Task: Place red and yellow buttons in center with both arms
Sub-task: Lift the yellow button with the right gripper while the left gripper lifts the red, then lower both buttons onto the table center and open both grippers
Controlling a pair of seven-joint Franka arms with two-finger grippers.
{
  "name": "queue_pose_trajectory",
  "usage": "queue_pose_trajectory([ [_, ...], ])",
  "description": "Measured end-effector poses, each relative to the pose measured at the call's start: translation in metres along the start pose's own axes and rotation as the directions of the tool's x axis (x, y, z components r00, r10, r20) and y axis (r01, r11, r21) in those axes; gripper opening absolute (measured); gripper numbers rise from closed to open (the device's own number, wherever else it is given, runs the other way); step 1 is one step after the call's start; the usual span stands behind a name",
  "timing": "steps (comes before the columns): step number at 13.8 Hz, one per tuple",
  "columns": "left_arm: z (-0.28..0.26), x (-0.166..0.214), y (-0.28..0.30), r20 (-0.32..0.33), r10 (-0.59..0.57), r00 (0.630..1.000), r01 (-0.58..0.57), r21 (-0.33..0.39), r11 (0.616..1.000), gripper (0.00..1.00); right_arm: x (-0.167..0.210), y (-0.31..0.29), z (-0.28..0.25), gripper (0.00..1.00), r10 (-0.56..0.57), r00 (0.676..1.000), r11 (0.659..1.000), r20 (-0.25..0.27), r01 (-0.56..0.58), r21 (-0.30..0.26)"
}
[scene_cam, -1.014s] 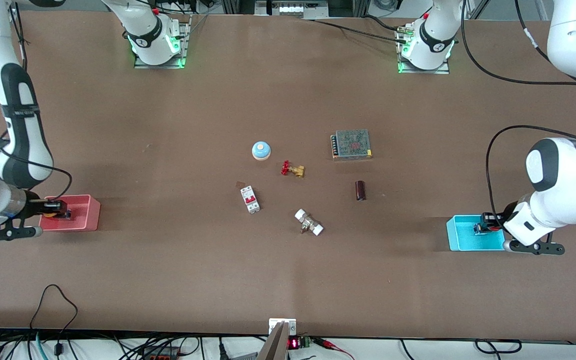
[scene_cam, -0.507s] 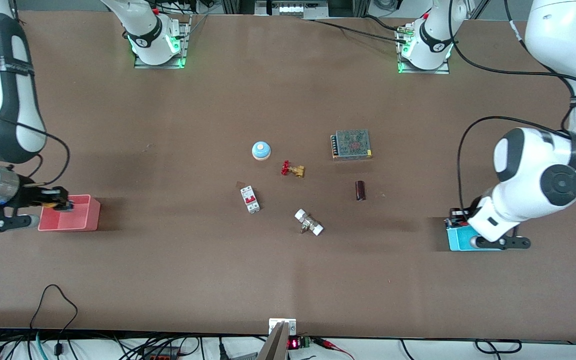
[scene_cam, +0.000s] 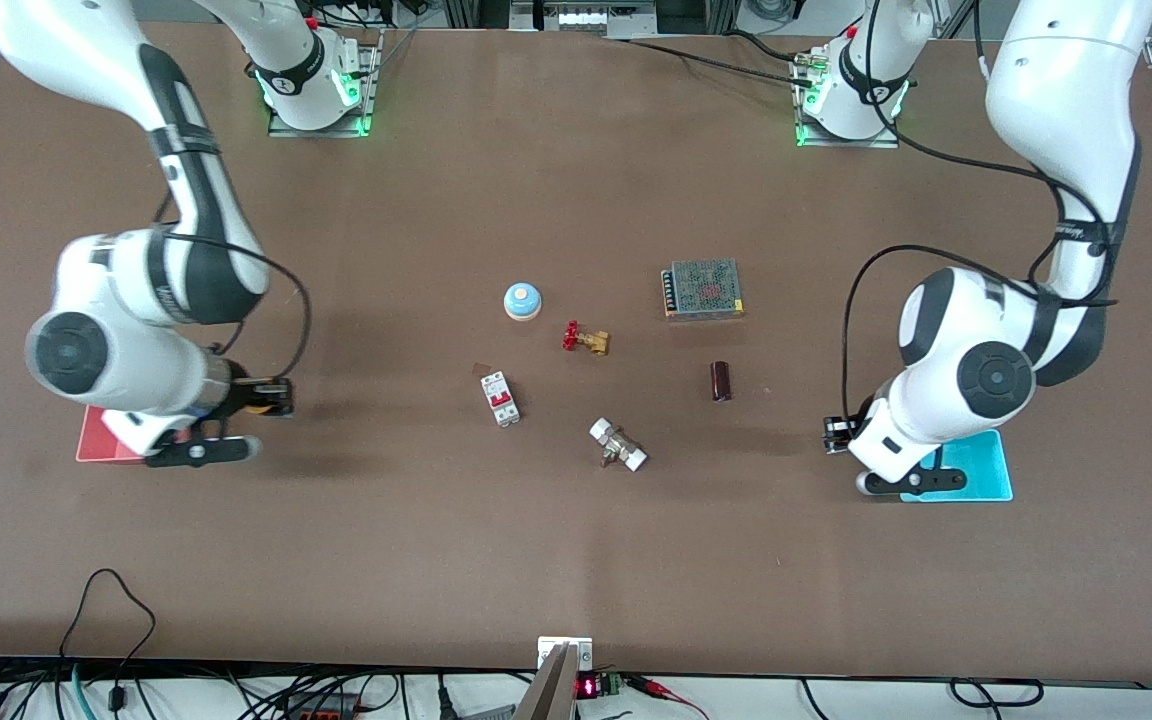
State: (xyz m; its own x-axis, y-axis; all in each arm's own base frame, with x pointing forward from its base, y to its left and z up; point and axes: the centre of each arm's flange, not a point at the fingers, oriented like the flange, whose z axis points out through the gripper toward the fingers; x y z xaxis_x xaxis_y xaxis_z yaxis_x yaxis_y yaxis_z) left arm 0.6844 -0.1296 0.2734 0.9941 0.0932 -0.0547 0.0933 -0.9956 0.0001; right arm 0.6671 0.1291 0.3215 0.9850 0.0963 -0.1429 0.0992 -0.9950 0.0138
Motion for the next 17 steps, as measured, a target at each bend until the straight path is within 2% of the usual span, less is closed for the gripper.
queue_pose_trajectory([
  [2,0.030,-0.001,0.020,-0.011,-0.019,1.000,0.019,-0.015,1.000,0.42,0.000,-0.022,0.026,0.39,-0.024,0.999,1.000,0.031,0.024,-0.009],
  [6,0.048,-0.005,0.035,-0.005,-0.021,1.000,0.021,-0.019,1.000,0.42,0.007,-0.026,0.063,0.39,-0.025,0.999,1.000,0.035,0.025,-0.006],
  [10,0.048,-0.005,0.037,-0.008,-0.032,0.999,0.032,-0.020,0.999,0.42,0.012,-0.035,0.080,0.39,-0.001,1.000,0.999,0.009,0.000,0.049],
  [17,0.047,-0.014,0.064,-0.014,-0.053,0.999,0.053,-0.021,0.998,0.42,0.014,-0.072,0.105,0.39,0.018,0.999,0.999,-0.027,-0.017,0.047],
])
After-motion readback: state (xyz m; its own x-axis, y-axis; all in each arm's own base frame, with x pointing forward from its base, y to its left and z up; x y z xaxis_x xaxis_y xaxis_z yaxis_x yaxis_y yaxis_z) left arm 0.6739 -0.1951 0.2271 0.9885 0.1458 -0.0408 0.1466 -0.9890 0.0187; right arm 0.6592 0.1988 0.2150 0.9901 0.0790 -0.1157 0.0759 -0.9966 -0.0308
